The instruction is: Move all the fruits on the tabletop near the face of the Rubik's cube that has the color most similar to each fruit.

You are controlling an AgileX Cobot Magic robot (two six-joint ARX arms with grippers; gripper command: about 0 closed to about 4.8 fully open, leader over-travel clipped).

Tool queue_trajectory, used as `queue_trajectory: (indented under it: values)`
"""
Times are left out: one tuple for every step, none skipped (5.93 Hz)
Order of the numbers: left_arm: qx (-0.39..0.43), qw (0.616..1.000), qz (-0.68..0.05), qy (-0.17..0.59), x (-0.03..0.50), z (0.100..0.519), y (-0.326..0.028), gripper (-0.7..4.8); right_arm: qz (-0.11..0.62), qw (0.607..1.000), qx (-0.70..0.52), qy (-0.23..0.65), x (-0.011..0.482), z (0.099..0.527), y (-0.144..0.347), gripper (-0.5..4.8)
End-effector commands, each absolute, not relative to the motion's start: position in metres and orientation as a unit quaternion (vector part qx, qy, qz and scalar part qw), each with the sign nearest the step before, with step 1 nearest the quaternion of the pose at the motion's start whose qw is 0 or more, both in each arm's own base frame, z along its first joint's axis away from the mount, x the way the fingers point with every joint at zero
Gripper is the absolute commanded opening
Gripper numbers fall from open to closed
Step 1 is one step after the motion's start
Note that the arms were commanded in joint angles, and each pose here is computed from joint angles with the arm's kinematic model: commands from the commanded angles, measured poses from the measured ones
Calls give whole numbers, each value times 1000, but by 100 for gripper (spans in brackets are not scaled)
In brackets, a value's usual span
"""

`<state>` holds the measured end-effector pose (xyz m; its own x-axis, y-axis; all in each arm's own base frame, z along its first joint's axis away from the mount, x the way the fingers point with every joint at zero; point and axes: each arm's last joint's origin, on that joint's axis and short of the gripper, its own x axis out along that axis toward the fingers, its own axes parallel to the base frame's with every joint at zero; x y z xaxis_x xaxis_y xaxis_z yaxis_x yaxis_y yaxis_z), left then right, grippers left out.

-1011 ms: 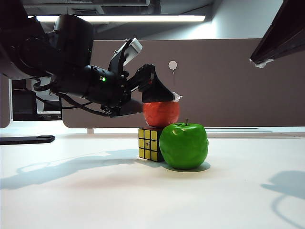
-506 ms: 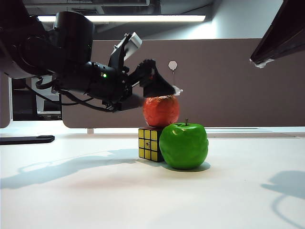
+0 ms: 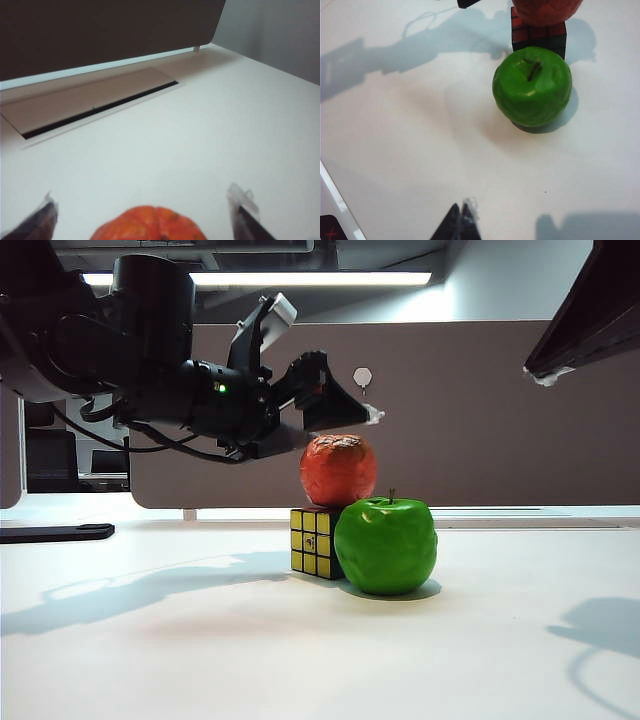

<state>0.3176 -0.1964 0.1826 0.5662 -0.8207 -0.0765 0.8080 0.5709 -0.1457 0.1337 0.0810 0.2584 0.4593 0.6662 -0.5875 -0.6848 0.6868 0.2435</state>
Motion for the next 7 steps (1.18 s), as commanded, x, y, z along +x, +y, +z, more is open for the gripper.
queue_trajectory:
  values:
    - [-71, 882, -465, 9, 317, 203, -196, 479, 395, 859, -17, 326, 135, 261, 81, -1]
    - [-70, 887, -455, -15, 314, 219, -192, 479, 393, 861, -18, 324, 135, 261, 81, -1]
    - [-68, 910, -408, 9, 314, 254, -148, 479, 388, 877, -19, 282, 139, 268, 83, -1]
    - [-68, 922, -379, 45, 307, 273, -117, 453, 344, 905, -31, 249, 139, 274, 79, -1]
    - [-60, 927, -366, 56, 302, 280, -107, 387, 313, 921, -42, 227, 136, 279, 75, -1]
    - [13, 940, -309, 142, 250, 307, -70, -6, 162, 982, -82, 46, 63, 312, 27, -1]
    - [20, 952, -269, 141, 237, 316, -65, -5, 157, 980, -106, 59, 57, 307, 24, -1]
